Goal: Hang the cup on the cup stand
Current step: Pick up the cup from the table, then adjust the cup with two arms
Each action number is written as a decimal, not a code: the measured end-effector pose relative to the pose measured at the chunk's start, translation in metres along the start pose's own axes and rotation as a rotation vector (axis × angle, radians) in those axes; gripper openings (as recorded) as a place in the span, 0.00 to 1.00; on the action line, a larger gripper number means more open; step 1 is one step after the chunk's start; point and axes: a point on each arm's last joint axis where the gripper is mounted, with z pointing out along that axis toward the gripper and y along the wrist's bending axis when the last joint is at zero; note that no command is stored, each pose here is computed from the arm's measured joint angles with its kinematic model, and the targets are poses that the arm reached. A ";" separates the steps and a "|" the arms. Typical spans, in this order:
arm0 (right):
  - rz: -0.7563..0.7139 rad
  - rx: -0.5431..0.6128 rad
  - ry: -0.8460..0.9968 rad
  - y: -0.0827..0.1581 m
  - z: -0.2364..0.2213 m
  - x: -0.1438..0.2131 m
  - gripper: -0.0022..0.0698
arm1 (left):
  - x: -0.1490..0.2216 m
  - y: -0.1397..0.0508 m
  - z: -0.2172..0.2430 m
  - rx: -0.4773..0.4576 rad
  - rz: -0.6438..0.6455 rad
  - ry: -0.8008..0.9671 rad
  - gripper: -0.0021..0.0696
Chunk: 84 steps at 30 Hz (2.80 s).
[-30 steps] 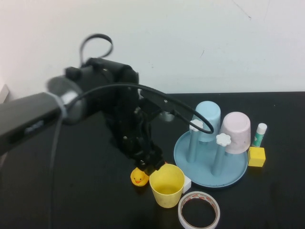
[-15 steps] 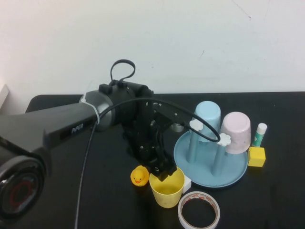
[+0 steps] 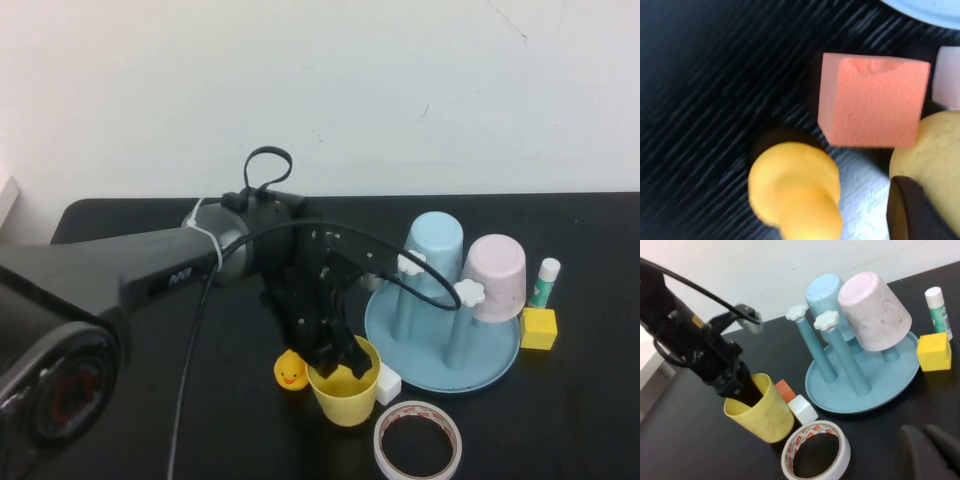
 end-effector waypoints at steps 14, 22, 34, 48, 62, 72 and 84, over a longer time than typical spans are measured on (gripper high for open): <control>-0.010 -0.001 0.000 0.000 0.000 0.000 0.03 | 0.063 -0.037 -0.145 -0.051 0.040 -0.315 0.04; -0.017 -0.001 0.000 0.000 0.000 0.000 0.03 | 0.152 -0.066 -0.177 -0.083 0.030 -0.717 0.04; -0.002 -0.011 -0.003 0.001 0.000 0.000 0.03 | 0.237 -0.061 -0.193 -0.243 -0.036 -1.347 0.04; 0.149 -0.361 -0.023 0.034 -0.006 -0.010 0.03 | 0.206 -0.046 -0.182 -0.267 -0.192 -1.635 0.04; 0.305 -0.603 0.249 0.077 0.047 -0.109 0.84 | 0.191 -0.056 -0.172 -0.138 -0.081 -1.727 0.04; 0.464 -0.612 0.403 0.088 0.118 -0.156 0.87 | 0.191 -0.055 -0.172 -0.139 -0.090 -1.731 0.04; 0.434 -0.639 0.551 0.144 0.179 -0.148 0.86 | 0.191 -0.054 -0.172 -0.166 -0.092 -1.730 0.04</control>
